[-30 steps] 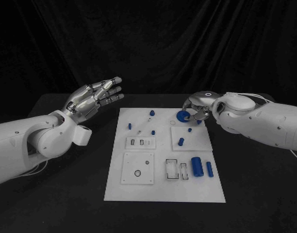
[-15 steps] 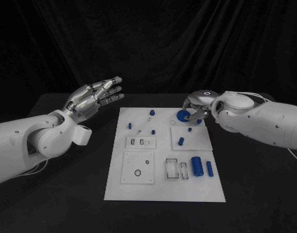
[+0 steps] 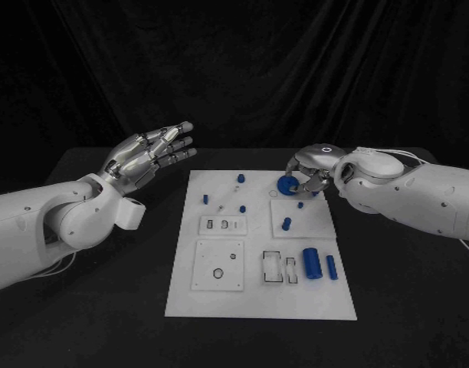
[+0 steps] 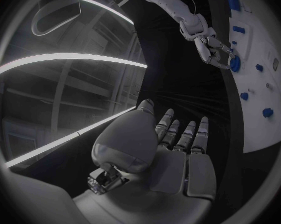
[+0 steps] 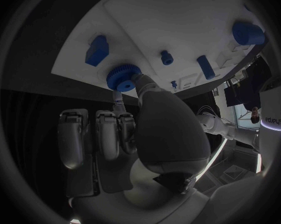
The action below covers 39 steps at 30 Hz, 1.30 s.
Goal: Assemble the parts on the task board
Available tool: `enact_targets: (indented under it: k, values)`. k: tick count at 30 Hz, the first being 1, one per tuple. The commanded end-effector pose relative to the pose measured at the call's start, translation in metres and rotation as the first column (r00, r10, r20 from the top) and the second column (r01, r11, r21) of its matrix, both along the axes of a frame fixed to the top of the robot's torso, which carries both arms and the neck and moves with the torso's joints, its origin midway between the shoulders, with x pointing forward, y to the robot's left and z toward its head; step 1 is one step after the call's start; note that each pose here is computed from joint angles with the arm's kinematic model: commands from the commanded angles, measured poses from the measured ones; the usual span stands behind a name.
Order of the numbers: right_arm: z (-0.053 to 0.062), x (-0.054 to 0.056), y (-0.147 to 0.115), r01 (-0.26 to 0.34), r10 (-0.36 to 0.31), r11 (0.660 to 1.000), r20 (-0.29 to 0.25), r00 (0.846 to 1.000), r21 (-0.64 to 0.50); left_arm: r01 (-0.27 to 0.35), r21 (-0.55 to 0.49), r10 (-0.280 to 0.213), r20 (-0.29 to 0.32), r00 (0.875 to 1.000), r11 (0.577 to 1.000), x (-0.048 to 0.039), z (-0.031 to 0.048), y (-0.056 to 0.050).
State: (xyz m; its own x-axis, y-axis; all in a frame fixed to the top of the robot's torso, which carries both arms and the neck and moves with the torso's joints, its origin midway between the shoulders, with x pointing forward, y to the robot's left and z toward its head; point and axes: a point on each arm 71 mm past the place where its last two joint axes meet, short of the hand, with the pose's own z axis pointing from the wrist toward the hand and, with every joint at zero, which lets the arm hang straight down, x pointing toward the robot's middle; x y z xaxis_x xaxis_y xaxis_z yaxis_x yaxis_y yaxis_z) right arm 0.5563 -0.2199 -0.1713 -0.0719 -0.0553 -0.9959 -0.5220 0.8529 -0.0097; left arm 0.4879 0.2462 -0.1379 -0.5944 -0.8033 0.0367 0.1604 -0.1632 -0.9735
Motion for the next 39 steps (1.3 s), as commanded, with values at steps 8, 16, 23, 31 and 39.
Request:
enact_targets:
  k: [8, 16, 23, 31, 39]
  values:
    - [0.015, -0.004, 0.026, -0.076, 0.074, 0.997, 0.048, 0.996, 0.025, 0.012, -0.011, -0.012, 0.004, 1.000, 1.000, -0.0006, 0.0010, -0.002]
    - [0.015, -0.006, 0.050, -0.129, 0.128, 0.991, 0.040, 0.991, 0.028, 0.013, -0.010, -0.013, 0.002, 1.000, 1.000, -0.0004, 0.0008, -0.003]
    - [0.014, -0.003, 0.072, -0.158, 0.158, 0.986, 0.012, 0.987, 0.046, 0.016, -0.009, -0.016, 0.000, 1.000, 1.000, 0.0000, 0.0006, -0.004]
    - [0.013, 0.001, 0.088, -0.170, 0.171, 0.984, -0.009, 0.985, 0.043, 0.018, -0.008, -0.018, -0.001, 1.000, 1.000, 0.0005, 0.0004, -0.005]
    - [0.011, 0.005, 0.101, -0.178, 0.179, 0.984, -0.030, 0.983, 0.029, 0.021, -0.008, -0.021, -0.002, 1.000, 1.000, 0.0014, 0.0002, -0.006]
